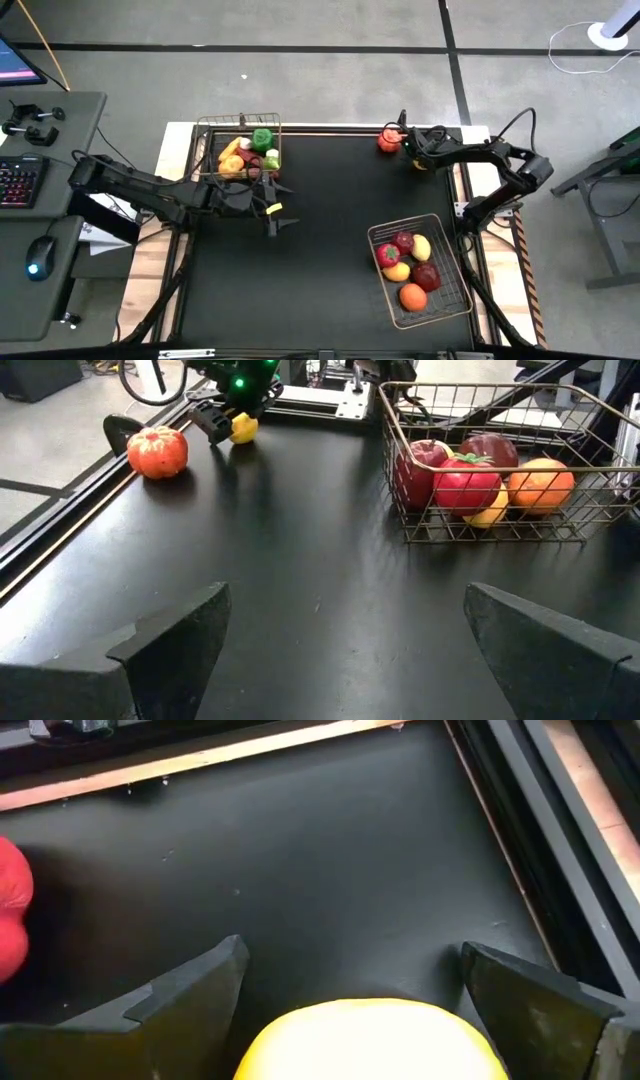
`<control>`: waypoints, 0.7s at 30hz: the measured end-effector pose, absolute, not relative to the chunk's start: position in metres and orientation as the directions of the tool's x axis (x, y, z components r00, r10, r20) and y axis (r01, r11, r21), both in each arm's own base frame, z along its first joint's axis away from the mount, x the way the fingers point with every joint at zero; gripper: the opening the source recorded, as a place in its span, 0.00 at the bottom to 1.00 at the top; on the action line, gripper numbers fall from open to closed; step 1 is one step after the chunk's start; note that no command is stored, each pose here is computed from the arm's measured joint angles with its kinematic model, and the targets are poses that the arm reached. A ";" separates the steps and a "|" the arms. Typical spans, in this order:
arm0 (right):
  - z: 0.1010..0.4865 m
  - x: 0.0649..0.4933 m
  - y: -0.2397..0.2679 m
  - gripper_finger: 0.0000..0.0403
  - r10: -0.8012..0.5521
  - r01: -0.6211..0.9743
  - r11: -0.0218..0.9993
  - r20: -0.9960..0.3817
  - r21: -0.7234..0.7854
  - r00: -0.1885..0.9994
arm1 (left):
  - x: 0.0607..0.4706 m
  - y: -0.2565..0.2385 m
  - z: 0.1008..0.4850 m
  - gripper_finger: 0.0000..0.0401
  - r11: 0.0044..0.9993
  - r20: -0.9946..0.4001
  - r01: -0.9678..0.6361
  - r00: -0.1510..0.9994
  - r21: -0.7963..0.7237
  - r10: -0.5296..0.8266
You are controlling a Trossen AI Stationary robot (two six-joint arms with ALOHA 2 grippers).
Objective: Sort produce into baskets
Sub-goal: Put the yellow lemon into the bottom wire basket
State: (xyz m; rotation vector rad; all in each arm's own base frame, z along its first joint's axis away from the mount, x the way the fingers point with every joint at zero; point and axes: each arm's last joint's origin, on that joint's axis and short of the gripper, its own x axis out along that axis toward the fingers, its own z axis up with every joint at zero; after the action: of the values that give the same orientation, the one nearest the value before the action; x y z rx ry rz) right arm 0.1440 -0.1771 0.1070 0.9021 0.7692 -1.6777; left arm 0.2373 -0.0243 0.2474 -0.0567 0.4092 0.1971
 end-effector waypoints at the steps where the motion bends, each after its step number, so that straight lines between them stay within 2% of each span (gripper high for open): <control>1: 0.107 0.144 -0.177 0.93 -0.481 0.964 -0.259 -0.857 -0.060 -0.183 | 0.237 -0.024 0.247 0.98 0.979 -0.401 -0.202 0.899 -0.015 0.179; 6: 0.107 0.145 -0.177 0.89 -0.485 0.969 -0.238 -0.856 -0.065 -0.177 | 0.237 -0.024 0.247 0.98 0.979 -0.401 -0.202 0.899 -0.015 0.179; 12: 0.107 0.152 -0.171 0.65 -0.491 0.979 -0.191 -0.857 -0.070 -0.157 | 0.237 -0.024 0.247 0.98 0.979 -0.401 -0.202 0.899 -0.015 0.179; 13: 0.108 0.153 -0.170 0.64 -0.492 0.981 -0.182 -0.857 -0.072 -0.154 | 0.237 -0.024 0.247 0.98 0.979 -0.401 -0.202 0.899 -0.015 0.179; 21: 0.127 0.156 -0.146 0.63 -0.443 0.998 -0.047 -0.895 -0.043 -0.059 | 0.237 -0.024 0.247 0.98 0.979 -0.401 -0.202 0.899 -0.016 0.179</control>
State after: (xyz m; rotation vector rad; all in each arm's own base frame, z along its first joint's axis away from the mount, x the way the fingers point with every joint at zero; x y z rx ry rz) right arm 0.1557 -0.1464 0.1265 0.8621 0.8809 -1.4562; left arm 0.2374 -0.0243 0.2474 -0.0574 0.4092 0.1969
